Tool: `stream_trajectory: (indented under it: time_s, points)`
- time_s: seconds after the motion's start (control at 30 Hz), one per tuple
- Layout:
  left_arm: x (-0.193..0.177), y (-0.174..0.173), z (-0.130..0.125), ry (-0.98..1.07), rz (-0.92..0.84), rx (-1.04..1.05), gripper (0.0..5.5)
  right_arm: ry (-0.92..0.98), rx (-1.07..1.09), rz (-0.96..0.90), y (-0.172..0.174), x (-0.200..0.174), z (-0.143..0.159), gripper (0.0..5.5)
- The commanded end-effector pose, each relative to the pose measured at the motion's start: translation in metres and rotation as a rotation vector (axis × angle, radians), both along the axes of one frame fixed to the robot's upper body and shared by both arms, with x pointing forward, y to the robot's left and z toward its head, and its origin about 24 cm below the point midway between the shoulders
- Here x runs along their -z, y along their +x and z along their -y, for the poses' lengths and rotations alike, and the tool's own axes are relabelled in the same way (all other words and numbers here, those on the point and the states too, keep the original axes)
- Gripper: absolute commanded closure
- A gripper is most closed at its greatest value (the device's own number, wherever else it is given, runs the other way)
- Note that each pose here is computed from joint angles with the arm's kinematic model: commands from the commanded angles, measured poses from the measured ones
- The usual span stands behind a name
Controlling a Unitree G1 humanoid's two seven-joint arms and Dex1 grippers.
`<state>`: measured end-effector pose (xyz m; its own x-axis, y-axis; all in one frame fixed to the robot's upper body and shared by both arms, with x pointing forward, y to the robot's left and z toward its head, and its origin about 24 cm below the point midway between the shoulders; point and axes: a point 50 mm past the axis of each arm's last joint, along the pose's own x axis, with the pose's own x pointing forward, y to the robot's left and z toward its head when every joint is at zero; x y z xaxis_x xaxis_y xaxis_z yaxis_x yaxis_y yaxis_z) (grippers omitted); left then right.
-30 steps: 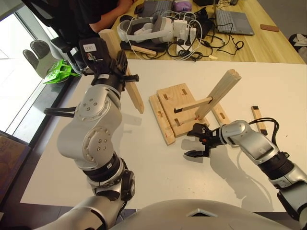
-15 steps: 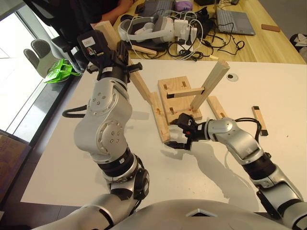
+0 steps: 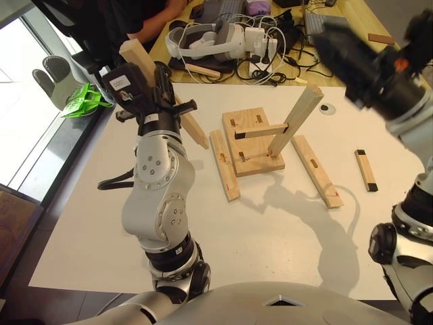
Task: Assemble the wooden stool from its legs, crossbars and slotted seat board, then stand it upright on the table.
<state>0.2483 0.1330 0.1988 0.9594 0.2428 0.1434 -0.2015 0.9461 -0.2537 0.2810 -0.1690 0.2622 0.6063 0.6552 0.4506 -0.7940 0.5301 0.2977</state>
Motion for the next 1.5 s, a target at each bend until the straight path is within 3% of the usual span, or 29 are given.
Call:
stream_trajectory:
  time_s: [0.03, 0.1, 0.23, 0.4, 0.6, 0.93, 1.23, 1.5]
  points:
    - [0.043, -0.009, 0.019, -0.124, -0.171, 0.032, 4.48, 0.030, 0.418, -0.031, 0.022, -0.006, 0.017, 0.78]
    - [0.046, -0.010, 0.021, -0.111, -0.174, 0.041, 4.48, 0.017, 0.477, -0.081, 0.020, 0.008, 0.018, 0.78]
    - [0.050, -0.013, 0.025, -0.103, -0.173, 0.039, 4.48, 0.038, 0.765, -0.255, 0.020, 0.041, 0.054, 0.78]
    - [0.042, -0.009, 0.025, -0.103, -0.126, 0.021, 4.48, -0.109, 1.086, -0.443, 0.015, 0.082, 0.088, 0.78]
    - [0.032, 0.004, 0.032, -0.085, -0.053, 0.053, 4.48, -0.291, 0.867, -0.661, 0.016, 0.131, 0.060, 0.78]
    - [0.039, 0.016, 0.052, -0.074, -0.020, 0.112, 4.48, -0.268, 0.643, -0.650, 0.041, 0.139, 0.005, 0.78]
    - [0.048, -0.017, 0.034, -0.126, -0.085, 0.052, 4.48, -0.260, 0.647, -0.649, 0.041, 0.137, 0.003, 0.78]
    - [0.033, -0.014, 0.037, -0.150, -0.034, 0.050, 4.48, -0.250, 0.619, -0.656, 0.040, 0.135, -0.006, 0.78]
